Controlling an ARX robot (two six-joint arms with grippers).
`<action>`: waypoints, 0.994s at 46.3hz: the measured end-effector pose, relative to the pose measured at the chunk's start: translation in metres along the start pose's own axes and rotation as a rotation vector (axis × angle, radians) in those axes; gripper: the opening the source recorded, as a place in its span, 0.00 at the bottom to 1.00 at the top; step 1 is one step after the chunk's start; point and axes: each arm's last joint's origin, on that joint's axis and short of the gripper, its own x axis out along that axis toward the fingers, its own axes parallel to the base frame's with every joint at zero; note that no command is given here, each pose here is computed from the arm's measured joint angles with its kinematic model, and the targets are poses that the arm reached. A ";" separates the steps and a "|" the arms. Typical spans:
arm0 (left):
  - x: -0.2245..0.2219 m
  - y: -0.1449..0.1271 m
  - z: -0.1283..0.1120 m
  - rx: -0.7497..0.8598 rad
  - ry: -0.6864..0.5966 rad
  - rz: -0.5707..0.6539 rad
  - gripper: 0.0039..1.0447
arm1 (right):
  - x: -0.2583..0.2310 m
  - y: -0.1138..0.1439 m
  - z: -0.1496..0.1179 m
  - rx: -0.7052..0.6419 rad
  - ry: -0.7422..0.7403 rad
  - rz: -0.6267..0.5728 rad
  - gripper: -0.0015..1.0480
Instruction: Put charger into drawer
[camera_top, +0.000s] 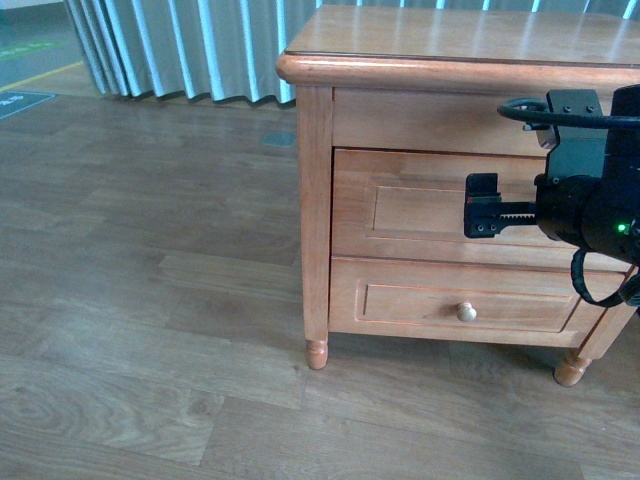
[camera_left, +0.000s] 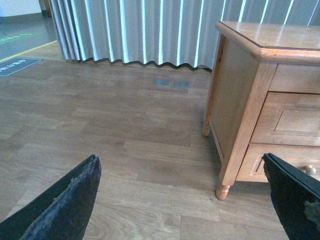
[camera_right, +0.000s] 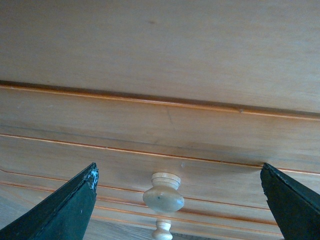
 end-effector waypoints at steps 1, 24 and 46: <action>0.000 0.000 0.000 0.000 0.000 0.000 0.94 | -0.002 -0.001 0.000 0.000 -0.002 0.003 0.92; 0.000 0.000 0.000 0.000 0.000 0.000 0.94 | -0.195 -0.040 0.002 0.094 0.025 -0.088 0.92; 0.000 0.000 0.000 0.000 0.000 0.000 0.94 | -0.246 -0.023 -0.002 0.021 -0.326 -0.098 0.40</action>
